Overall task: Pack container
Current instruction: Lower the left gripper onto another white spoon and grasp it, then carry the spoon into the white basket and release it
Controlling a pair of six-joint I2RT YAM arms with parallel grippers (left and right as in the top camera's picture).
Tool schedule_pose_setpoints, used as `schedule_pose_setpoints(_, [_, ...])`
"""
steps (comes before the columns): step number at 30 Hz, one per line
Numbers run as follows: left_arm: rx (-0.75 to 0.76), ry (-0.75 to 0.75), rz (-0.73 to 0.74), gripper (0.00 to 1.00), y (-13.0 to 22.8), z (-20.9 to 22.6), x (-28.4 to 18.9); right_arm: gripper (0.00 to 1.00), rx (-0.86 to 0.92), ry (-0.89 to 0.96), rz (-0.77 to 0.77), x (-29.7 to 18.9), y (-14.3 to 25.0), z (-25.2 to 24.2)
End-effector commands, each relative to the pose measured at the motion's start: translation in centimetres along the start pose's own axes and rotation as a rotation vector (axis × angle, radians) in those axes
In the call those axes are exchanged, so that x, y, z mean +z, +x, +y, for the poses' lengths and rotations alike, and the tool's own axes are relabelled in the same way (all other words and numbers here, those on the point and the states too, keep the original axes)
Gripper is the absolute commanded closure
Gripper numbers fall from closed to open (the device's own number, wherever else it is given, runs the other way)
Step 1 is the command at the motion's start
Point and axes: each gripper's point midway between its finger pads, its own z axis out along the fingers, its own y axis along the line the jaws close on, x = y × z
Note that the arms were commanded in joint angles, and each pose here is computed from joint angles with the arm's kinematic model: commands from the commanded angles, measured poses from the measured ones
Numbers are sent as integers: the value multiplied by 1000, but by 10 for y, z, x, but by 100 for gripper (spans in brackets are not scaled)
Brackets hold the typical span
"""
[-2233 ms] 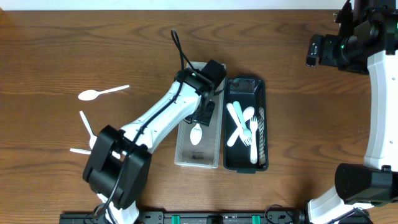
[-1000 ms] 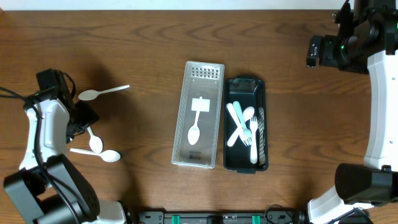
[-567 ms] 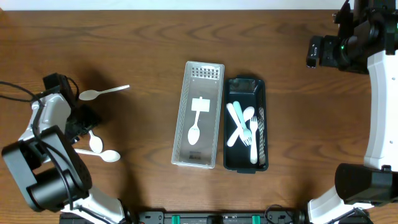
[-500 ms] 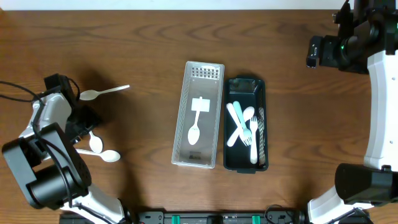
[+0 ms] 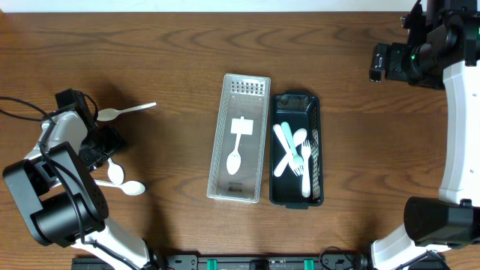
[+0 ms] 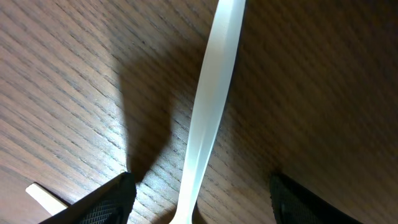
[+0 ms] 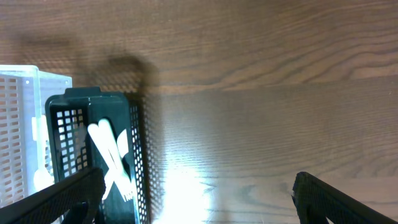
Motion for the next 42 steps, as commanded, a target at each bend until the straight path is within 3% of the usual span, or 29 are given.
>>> schedule_pose_setpoints(1, [11, -24, 55, 31, 8, 5, 17, 1, -10, 5, 2, 0, -1, -2])
schedule_pose_setpoints(7, [11, -28, 69, 69, 12, 6, 17, 1, -10, 4, 2, 0, -1, -2])
schedule_pose_setpoints(11, [11, -28, 71, 78, 12, 6, 17, 1, -10, 5, 3, 0, 0, -2])
schedule_pose_setpoints(15, [11, -28, 70, 82, 12, 6, 17, 1, -10, 5, 3, 0, 0, -2])
schedule_pose_setpoints(19, [11, -28, 69, 94, 12, 6, 17, 1, -10, 5, 3, 0, 0, -2])
schedule_pose_setpoints(29, [30, -26, 63, 94, 12, 0, 0, 1, -11, 4, 1, 0, -1, -2])
schedule_pose_setpoints(36, [196, 35, -91, 94, 20, -53, -94, 1, -11, 4, -3, 0, -2, -2])
schedule_pose_setpoints(42, [480, 170, -256, 94, 83, -135, -182, 1, -11, 3, -9, 0, -3, -1])
